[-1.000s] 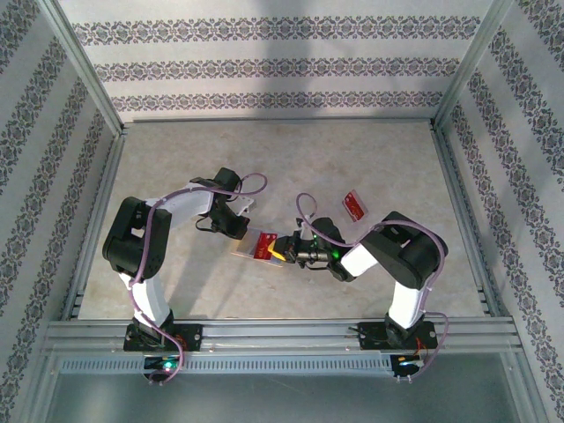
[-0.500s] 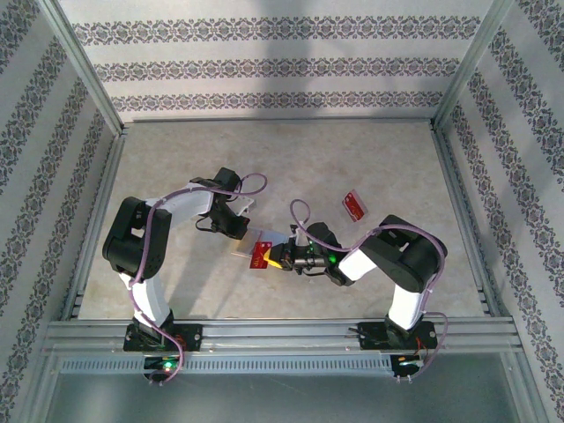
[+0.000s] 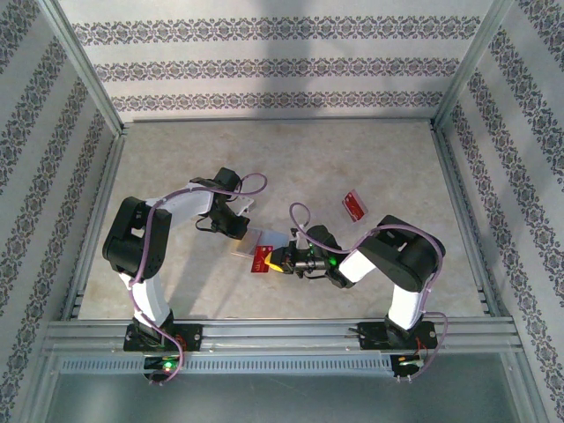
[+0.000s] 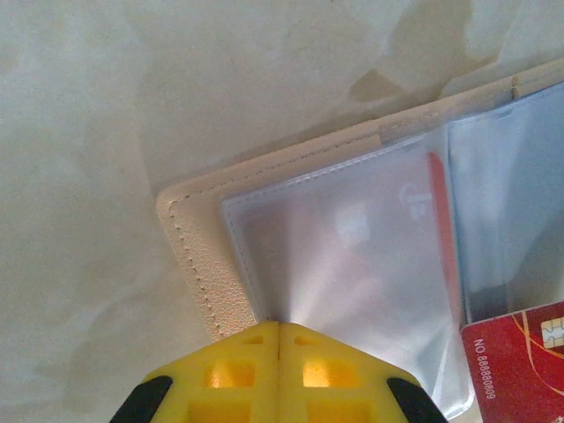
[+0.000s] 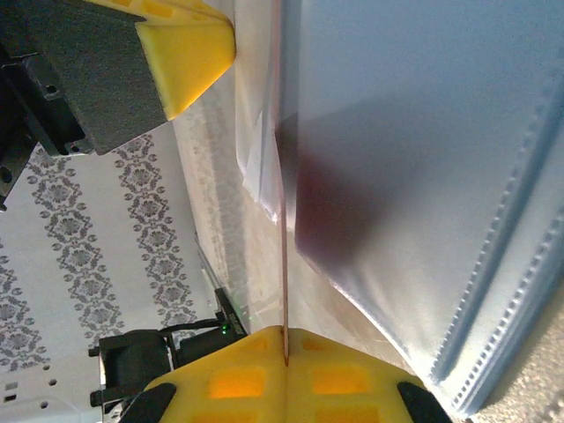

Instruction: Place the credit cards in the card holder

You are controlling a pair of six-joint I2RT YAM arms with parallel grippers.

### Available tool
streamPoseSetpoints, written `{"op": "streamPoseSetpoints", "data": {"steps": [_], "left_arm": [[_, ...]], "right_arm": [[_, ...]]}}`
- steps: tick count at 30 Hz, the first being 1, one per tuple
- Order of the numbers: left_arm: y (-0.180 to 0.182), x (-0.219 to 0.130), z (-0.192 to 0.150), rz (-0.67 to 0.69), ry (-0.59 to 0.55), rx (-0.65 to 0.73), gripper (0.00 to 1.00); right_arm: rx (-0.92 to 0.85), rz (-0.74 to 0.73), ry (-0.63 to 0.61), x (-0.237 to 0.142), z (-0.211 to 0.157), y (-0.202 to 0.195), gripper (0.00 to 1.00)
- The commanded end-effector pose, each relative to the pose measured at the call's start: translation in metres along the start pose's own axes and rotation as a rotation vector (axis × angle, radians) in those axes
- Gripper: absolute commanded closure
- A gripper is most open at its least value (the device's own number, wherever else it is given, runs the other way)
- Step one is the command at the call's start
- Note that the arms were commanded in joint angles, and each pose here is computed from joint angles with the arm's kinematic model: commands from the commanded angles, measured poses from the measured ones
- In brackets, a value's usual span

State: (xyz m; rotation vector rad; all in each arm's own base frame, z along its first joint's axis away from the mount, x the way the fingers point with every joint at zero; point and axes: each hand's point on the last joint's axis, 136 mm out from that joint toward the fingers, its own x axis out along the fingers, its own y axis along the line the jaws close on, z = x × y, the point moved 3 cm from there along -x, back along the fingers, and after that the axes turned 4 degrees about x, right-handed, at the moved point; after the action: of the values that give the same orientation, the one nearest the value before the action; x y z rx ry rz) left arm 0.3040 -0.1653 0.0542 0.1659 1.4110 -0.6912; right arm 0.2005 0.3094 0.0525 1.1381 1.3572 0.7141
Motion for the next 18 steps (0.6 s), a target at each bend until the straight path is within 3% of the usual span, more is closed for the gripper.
{"op": "streamPoseSetpoints", "data": {"steps": [1,18], "left_arm": [[-0.0023,0.0077,-0.0102,0.001,0.050,0.018,1.00],[-0.0027,0.0075,-0.0097,-0.003,0.048,0.016,1.00]], "right_arm": [[-0.008,0.019,0.021,0.0061,-0.0016,0.0059,1.00],[-0.012,-0.002,0.016,0.0065,0.0002,0.0046,1.00]]}}
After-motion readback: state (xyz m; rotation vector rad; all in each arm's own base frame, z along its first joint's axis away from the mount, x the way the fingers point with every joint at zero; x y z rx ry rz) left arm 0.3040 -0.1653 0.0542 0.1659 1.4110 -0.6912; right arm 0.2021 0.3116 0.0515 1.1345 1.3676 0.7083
